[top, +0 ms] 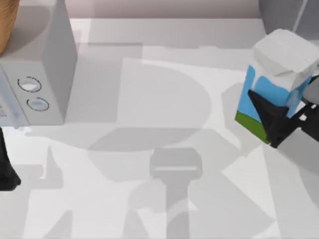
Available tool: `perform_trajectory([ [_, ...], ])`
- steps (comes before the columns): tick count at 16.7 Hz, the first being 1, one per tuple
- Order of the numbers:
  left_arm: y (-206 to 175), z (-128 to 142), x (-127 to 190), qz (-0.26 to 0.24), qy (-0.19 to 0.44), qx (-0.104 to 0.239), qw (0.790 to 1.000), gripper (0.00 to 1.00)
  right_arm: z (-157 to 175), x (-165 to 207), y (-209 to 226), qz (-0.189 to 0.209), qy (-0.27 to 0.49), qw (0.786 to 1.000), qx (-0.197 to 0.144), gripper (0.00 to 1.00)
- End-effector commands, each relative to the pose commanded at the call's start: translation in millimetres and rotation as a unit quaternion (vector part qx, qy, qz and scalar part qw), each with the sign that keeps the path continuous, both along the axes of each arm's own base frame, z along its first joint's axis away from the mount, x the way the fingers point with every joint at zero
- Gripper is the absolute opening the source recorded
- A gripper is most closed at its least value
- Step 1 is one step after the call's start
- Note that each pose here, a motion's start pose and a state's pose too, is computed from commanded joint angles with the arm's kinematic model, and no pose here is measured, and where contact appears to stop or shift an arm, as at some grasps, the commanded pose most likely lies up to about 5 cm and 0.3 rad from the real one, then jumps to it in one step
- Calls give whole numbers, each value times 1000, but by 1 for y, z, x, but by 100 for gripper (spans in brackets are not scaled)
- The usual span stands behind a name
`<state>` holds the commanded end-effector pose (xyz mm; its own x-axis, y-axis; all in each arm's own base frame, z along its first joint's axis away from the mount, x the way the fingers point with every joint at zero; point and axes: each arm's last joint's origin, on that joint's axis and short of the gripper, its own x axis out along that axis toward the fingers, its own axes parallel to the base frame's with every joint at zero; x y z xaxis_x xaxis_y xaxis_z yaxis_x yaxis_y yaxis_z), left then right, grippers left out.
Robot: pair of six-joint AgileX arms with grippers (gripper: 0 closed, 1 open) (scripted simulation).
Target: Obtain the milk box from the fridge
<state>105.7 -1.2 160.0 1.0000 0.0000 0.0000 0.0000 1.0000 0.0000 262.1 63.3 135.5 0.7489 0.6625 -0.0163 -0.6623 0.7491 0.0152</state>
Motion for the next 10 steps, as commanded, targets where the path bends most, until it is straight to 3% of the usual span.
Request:
perform_trajectory([
  [4,0,0,0,0,0,0,1000,100,-9,7,5,21,-10,1000,1,0],
  [10,0,0,0,0,0,0,1000,100,-11,9,5,17,-6,1000,0,0],
])
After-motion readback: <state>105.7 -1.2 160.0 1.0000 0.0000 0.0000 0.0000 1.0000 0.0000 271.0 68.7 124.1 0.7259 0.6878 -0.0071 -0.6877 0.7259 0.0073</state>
